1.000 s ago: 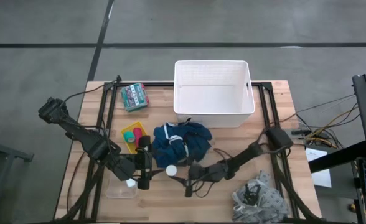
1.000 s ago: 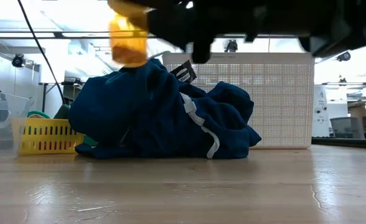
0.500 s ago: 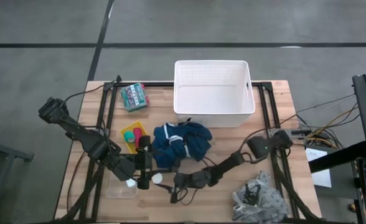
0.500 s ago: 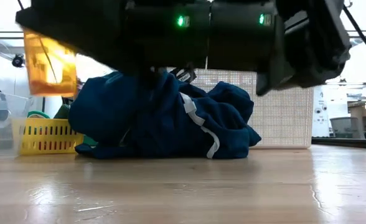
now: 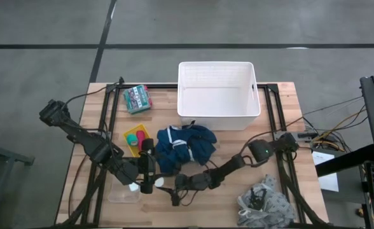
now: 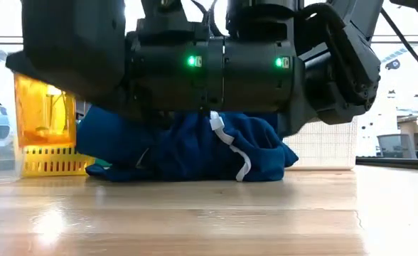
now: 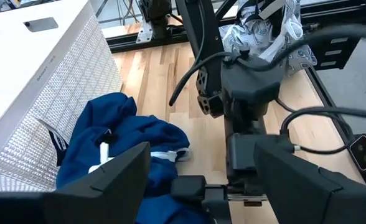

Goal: Pick & place medical supplies in basket/bin
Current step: Put the orange pill bottle into the transparent bin

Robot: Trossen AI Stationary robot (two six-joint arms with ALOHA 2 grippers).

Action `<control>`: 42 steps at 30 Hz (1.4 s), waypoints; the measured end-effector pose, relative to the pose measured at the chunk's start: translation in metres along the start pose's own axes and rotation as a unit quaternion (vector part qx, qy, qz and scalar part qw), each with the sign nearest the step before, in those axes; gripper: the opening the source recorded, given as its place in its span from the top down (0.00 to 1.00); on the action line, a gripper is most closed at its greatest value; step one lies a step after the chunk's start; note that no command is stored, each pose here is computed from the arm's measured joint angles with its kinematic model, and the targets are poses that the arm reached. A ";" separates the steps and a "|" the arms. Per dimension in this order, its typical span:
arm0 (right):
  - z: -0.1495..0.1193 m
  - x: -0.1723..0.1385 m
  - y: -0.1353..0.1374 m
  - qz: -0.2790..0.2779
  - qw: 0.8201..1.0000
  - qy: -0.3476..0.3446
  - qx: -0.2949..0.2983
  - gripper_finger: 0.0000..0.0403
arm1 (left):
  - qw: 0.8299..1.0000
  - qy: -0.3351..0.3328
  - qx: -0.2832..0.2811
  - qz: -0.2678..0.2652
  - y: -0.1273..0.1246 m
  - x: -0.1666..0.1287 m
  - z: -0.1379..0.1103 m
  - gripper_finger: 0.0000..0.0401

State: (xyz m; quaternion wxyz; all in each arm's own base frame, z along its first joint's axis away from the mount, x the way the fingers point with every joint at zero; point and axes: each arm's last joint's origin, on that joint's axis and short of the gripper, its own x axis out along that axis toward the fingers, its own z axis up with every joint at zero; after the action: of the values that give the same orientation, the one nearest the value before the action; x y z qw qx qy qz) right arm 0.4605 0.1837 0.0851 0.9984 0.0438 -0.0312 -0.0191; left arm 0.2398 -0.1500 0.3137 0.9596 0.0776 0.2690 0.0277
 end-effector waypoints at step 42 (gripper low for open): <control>-0.014 0.006 -0.015 0.016 0.996 0.074 0.045 0.47 | 1.000 0.000 0.000 0.000 0.000 0.000 0.000 0.28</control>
State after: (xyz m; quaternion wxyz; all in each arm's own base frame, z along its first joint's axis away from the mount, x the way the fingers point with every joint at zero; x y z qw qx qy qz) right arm 0.4664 0.1697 0.0701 0.9952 0.0891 0.0414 0.0012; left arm 0.2398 -0.1501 0.3137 0.9596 0.0777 0.2690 0.0276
